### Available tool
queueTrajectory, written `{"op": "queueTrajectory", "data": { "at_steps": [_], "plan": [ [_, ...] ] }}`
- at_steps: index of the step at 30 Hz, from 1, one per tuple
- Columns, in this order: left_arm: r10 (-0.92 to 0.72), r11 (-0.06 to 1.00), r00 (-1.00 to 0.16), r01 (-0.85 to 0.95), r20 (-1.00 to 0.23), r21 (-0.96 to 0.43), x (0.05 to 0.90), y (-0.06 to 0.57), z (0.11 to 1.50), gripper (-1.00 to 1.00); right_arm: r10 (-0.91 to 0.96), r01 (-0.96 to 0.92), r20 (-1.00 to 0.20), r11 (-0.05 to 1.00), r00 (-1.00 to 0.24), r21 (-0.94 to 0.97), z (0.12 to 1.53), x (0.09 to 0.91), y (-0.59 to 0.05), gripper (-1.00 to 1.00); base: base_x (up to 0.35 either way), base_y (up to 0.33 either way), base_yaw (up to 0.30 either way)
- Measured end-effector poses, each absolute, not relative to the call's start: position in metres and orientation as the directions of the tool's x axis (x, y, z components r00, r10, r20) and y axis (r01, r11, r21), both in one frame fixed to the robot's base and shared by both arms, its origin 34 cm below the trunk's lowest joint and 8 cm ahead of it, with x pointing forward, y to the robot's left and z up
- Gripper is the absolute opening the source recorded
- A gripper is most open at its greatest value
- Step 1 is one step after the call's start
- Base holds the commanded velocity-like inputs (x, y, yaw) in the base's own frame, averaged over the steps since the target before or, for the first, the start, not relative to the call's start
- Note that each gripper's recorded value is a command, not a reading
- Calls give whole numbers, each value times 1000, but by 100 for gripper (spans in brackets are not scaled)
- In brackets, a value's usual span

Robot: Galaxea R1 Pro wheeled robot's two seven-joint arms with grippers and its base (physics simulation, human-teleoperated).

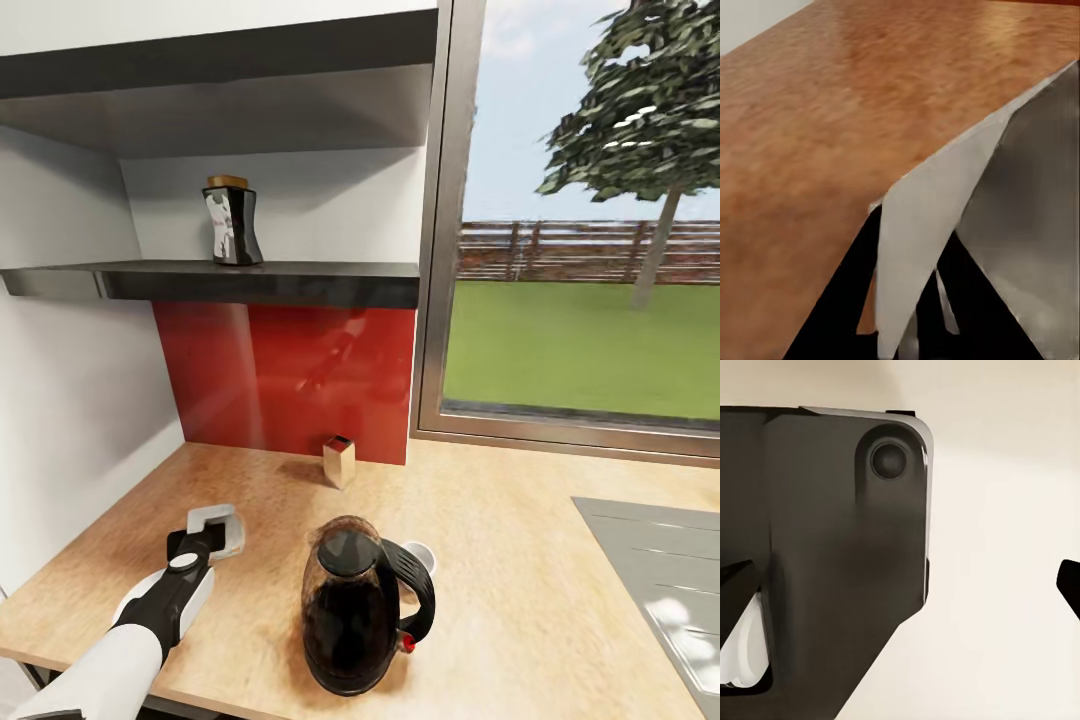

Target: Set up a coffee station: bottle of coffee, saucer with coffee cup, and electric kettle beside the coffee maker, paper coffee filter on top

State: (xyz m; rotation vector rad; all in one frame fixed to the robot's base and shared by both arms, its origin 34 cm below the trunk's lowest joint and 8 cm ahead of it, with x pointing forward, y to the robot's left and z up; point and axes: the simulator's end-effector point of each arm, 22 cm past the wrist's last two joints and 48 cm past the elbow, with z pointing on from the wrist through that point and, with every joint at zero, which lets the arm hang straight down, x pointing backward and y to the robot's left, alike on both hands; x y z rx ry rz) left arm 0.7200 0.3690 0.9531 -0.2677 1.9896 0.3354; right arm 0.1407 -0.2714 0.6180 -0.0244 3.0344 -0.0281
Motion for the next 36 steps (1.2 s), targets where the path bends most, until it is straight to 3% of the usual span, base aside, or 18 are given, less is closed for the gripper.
{"op": "queueTrajectory", "data": {
  "at_steps": [36],
  "plan": [
    [-46,936,-423,-336,-905,110,720,369,952,-100,-17,-14,-106,1000,-994,-20,618,141,-272,100,0,0,0]
  ]
}}
